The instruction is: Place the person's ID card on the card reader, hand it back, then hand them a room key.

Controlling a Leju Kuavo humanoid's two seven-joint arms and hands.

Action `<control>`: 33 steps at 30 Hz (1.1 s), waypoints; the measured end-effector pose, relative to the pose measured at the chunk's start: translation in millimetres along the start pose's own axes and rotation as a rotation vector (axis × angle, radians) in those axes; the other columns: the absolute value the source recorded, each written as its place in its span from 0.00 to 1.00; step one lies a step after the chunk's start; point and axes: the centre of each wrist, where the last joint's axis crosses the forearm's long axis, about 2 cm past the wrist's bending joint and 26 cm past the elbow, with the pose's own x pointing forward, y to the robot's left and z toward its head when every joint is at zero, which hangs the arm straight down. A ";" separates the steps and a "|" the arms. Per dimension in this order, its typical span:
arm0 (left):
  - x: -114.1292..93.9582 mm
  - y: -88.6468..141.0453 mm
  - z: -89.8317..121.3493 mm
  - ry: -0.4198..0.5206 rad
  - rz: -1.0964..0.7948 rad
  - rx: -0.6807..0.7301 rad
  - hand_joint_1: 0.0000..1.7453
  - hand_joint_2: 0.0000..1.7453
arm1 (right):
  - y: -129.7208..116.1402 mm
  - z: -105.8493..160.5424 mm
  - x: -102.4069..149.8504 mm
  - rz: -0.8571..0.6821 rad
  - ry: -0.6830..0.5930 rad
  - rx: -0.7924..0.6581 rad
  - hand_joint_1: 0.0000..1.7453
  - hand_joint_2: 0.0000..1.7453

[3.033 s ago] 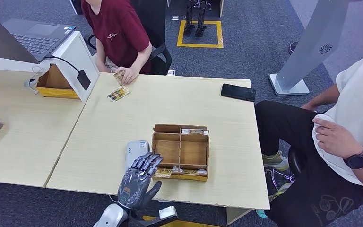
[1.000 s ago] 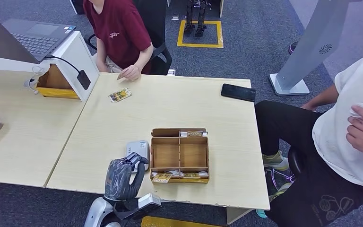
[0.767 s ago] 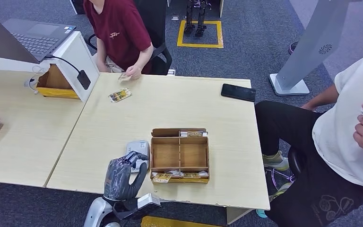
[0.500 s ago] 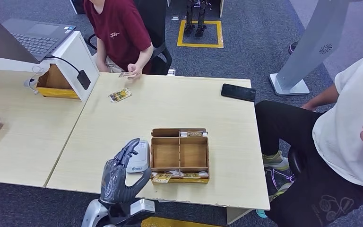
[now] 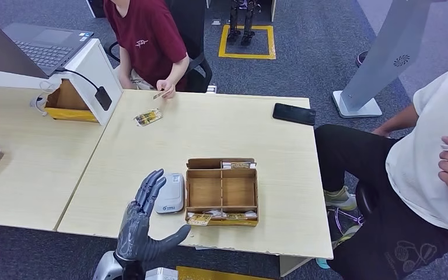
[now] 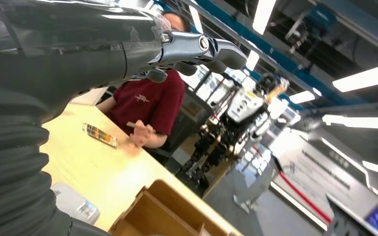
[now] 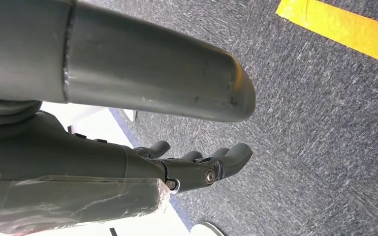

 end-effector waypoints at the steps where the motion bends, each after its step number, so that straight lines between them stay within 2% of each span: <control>1: 0.7 0.0 3.8 -0.009 -0.017 -0.022 0.00 1.00 | 0.0 0.0 -0.1 0.000 0.001 0.000 0.00 0.00; 6: 5.7 -7.4 20.6 -0.049 -0.167 -0.121 0.00 1.00 | -0.2 -0.1 0.1 -0.002 0.013 0.004 0.00 0.00; 11: 8.7 -16.0 33.1 -0.058 -0.166 -0.186 0.00 1.00 | -0.2 -0.1 0.0 -0.003 0.014 0.005 0.00 0.00; 20: 9.7 -28.8 41.5 -0.106 -0.198 -0.278 0.00 1.00 | -0.6 -0.3 -0.4 -0.010 0.018 0.004 0.00 0.00; 28: 12.8 -46.4 35.3 -0.153 -0.335 -0.328 0.00 1.00 | -1.3 -0.6 -0.5 -0.009 0.018 0.003 0.00 0.00; 33: 14.6 -54.2 28.4 -0.145 -0.361 -0.324 0.00 1.00 | -1.5 -0.7 -0.4 -0.010 0.018 0.003 0.00 0.00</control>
